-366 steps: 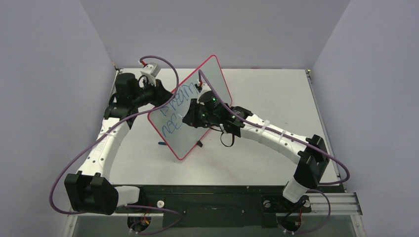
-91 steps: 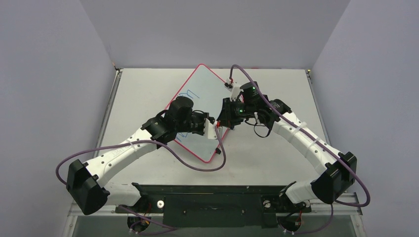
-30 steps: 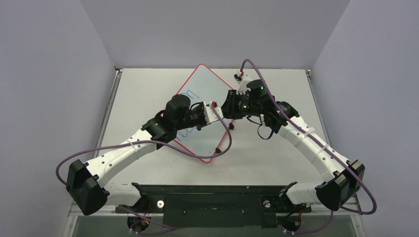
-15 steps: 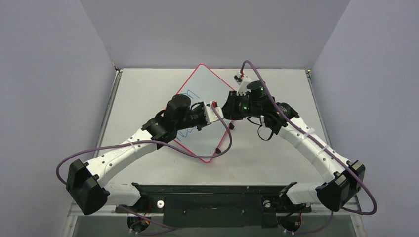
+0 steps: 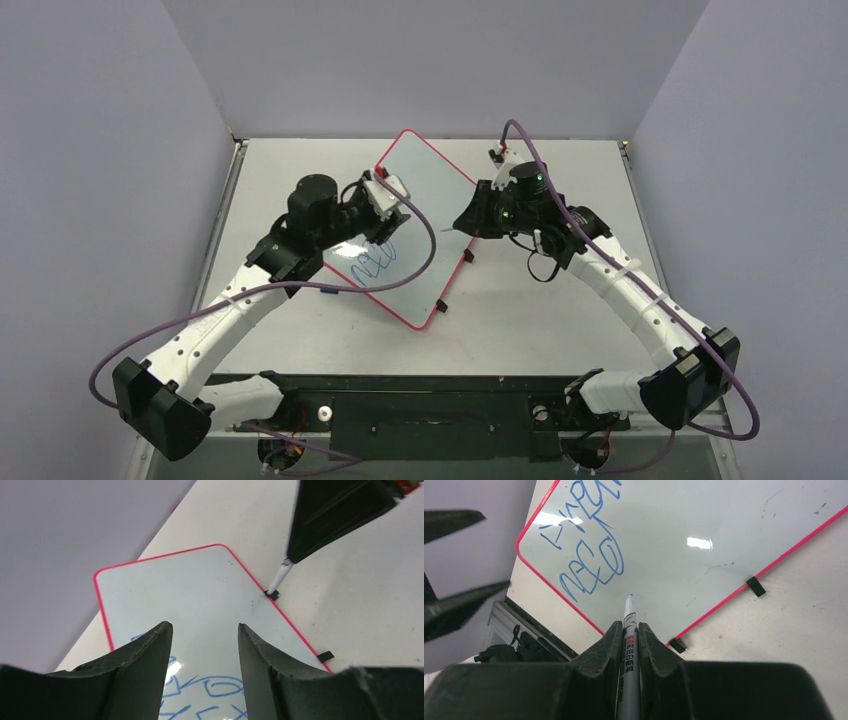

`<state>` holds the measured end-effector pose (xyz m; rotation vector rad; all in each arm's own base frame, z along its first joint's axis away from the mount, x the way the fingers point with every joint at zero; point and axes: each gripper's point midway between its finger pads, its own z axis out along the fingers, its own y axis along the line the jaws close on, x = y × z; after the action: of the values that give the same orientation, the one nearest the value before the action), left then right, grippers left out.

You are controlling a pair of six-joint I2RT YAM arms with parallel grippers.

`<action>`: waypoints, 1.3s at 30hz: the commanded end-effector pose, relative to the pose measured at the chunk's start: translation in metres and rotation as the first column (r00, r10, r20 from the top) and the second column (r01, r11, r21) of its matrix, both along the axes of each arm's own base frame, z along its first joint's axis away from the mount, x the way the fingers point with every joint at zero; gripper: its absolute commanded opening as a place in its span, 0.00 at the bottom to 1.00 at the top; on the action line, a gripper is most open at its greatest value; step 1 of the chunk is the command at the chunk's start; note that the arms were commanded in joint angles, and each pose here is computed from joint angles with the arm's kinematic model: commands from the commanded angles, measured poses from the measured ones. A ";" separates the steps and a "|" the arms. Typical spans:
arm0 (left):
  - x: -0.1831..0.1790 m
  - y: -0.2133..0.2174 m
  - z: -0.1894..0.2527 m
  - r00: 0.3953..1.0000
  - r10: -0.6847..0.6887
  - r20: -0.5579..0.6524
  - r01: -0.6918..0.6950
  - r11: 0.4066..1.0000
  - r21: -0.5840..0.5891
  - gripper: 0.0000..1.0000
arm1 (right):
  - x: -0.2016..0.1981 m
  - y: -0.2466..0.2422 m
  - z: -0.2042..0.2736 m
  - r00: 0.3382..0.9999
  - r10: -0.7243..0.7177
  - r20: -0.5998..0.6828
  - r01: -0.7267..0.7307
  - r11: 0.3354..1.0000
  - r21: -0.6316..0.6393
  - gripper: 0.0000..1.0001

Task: Write a sentence on the whiteboard

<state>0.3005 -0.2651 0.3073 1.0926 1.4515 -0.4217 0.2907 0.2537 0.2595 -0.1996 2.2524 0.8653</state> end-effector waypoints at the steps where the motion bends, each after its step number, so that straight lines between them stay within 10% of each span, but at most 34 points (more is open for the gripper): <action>1: 0.025 0.044 0.026 0.970 0.185 -0.160 -0.210 0.965 -0.159 0.49 | 0.008 -0.014 0.020 0.996 -0.052 0.075 0.050 0.999 0.018 0.00; 14: 0.103 0.117 -0.037 0.699 0.290 -0.654 -0.528 0.826 -0.198 0.50 | 0.002 -0.010 0.010 0.998 0.000 0.071 -0.003 0.999 0.048 0.00; 39: 0.118 0.134 -0.119 0.505 0.322 -0.801 -0.618 0.783 -0.074 0.50 | -0.009 0.132 -0.013 0.975 0.203 0.092 -0.203 0.979 -0.003 0.00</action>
<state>0.4135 -0.1313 0.1983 0.1356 2.2231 -0.7384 0.2705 0.3650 0.2213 -0.4772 2.2675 0.9277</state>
